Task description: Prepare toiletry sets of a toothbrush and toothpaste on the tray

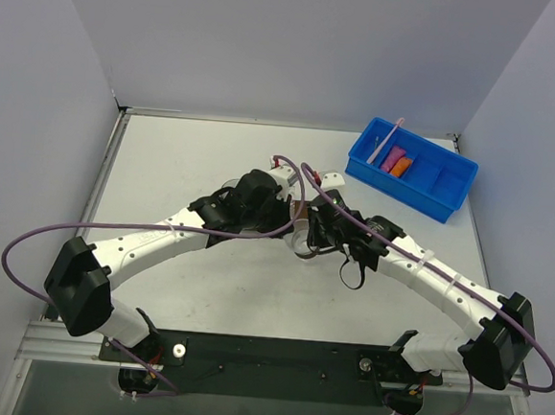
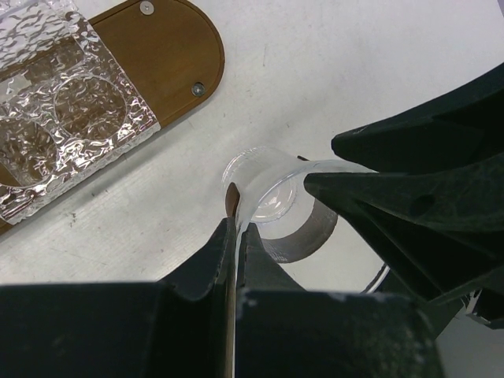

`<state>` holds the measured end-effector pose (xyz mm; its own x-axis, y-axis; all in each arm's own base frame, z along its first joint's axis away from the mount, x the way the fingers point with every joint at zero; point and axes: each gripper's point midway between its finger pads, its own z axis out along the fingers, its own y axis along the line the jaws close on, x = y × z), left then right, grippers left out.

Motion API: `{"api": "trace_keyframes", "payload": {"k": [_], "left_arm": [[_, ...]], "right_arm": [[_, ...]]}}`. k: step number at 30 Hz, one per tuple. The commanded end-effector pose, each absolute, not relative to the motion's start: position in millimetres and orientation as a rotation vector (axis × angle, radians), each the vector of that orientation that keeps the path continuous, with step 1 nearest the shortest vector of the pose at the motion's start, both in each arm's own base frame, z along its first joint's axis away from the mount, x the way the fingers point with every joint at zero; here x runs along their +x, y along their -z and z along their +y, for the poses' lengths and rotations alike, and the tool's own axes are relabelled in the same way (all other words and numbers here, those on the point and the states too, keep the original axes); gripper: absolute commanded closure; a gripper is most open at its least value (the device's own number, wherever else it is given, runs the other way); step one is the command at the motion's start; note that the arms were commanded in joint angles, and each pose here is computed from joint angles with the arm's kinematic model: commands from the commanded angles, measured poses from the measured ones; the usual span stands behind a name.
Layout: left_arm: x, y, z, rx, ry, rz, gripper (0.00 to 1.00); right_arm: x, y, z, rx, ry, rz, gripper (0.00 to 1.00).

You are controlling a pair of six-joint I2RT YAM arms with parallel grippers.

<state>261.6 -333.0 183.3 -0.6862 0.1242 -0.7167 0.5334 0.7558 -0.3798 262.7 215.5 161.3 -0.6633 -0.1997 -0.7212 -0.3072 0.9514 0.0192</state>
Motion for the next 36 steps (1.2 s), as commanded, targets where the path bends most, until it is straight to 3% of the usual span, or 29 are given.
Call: {"api": "trace_keyframes", "payload": {"k": [1,2,3,9,13,14,18,24,29,36], "left_arm": [[269.2,-240.9,-346.4,0.450,0.884,2.071,1.00],[269.3,-240.5,-346.4,0.452,0.883,2.070,1.00],[269.0,-241.4,-346.9,0.453,0.888,2.066,1.00],[264.5,-254.3,-352.4,0.517,0.932,2.015,1.00],[258.7,-269.1,-351.6,0.551,1.008,1.958,0.76],[259.0,-272.2,-349.8,0.539,1.033,1.949,0.60],[258.5,-289.2,-337.6,0.520,1.130,1.889,0.43],[251.7,-308.3,-303.5,0.639,1.041,1.790,0.32],[245.9,-308.1,-267.5,0.720,0.931,1.736,0.30],[264.9,-297.5,-227.9,0.604,0.840,1.761,0.29]], "right_arm": [[265.2,-162.4,211.0,-0.315,-0.131,2.308,0.83],[265.6,-162.6,210.5,-0.309,-0.128,2.307,0.95],[265.8,-162.2,210.4,-0.307,-0.126,2.308,1.00],[266.7,-172.2,208.9,-0.302,-0.139,2.275,1.00],[269.5,-187.0,204.5,-0.284,-0.183,2.228,1.00],[272.6,-189.2,198.8,-0.263,-0.182,2.224,1.00],[276.6,-198.8,187.6,-0.231,-0.256,2.216,1.00],[285.1,-219.0,185.8,-0.424,-0.371,2.136,1.00],[298.3,-218.8,189.1,-0.644,-0.489,2.107,1.00],[337.3,-212.0,184.6,-0.697,-0.522,2.115,1.00]]}}
